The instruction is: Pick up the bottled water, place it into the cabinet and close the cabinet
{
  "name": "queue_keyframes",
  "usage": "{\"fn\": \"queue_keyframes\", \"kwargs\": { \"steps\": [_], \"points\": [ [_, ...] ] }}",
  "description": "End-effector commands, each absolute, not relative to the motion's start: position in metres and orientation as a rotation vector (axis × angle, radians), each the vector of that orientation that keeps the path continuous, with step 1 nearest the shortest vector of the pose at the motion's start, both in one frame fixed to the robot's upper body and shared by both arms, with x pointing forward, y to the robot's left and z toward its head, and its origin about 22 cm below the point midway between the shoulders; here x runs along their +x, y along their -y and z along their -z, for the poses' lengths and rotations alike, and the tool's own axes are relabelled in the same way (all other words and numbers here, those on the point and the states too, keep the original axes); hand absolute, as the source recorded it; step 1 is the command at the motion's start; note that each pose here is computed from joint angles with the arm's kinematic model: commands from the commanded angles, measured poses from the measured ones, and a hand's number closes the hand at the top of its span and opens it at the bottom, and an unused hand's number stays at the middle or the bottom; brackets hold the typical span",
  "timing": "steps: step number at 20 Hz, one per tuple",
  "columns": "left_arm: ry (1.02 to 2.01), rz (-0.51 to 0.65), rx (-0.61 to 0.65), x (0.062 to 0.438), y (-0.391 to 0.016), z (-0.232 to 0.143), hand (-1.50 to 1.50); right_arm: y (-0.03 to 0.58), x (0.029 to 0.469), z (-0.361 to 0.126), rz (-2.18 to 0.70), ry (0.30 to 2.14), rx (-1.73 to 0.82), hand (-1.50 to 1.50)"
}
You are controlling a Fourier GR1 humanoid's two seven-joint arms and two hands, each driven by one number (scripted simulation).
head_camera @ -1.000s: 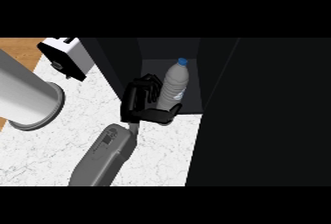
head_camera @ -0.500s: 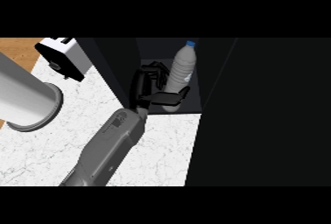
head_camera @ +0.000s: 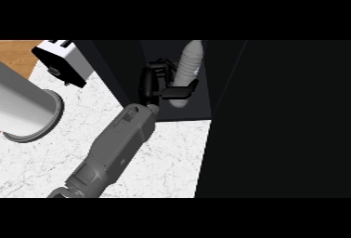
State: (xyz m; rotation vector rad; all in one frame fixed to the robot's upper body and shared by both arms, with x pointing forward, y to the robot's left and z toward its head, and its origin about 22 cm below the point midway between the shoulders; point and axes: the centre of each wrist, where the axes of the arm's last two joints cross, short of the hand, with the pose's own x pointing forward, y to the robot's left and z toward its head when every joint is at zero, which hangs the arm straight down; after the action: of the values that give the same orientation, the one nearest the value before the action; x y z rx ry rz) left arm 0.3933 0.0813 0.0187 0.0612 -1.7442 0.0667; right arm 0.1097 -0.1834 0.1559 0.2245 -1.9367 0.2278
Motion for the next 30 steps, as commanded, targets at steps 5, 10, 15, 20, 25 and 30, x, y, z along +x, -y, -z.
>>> {"fn": "queue_keyframes", "kwargs": {
  "steps": [5,10,15,20,25,30],
  "points": [
    [1.758,-0.019,0.267,0.419,-0.096,-0.027,1.50,0.191,0.096,-0.169,-0.212,1.955,0.273,-1.50],
    [1.769,-0.047,0.301,0.419,-0.096,-0.018,1.50,0.194,0.108,-0.166,-0.220,1.978,0.264,-1.50],
    [1.787,0.046,0.387,0.420,-0.101,-0.014,-1.50,0.190,0.104,-0.155,-0.238,1.963,0.302,-1.50],
    [1.783,0.028,0.364,0.427,-0.101,-0.025,-1.50,0.192,0.106,-0.156,-0.251,1.974,0.275,-1.50],
    [1.765,-0.011,0.357,0.420,-0.105,-0.010,-1.50,0.198,0.094,-0.167,-0.252,1.992,0.296,-1.50],
    [1.800,-0.031,0.267,0.430,-0.094,-0.034,-1.50,0.195,0.102,-0.160,-0.246,1.979,0.291,-1.50]
  ]
}}
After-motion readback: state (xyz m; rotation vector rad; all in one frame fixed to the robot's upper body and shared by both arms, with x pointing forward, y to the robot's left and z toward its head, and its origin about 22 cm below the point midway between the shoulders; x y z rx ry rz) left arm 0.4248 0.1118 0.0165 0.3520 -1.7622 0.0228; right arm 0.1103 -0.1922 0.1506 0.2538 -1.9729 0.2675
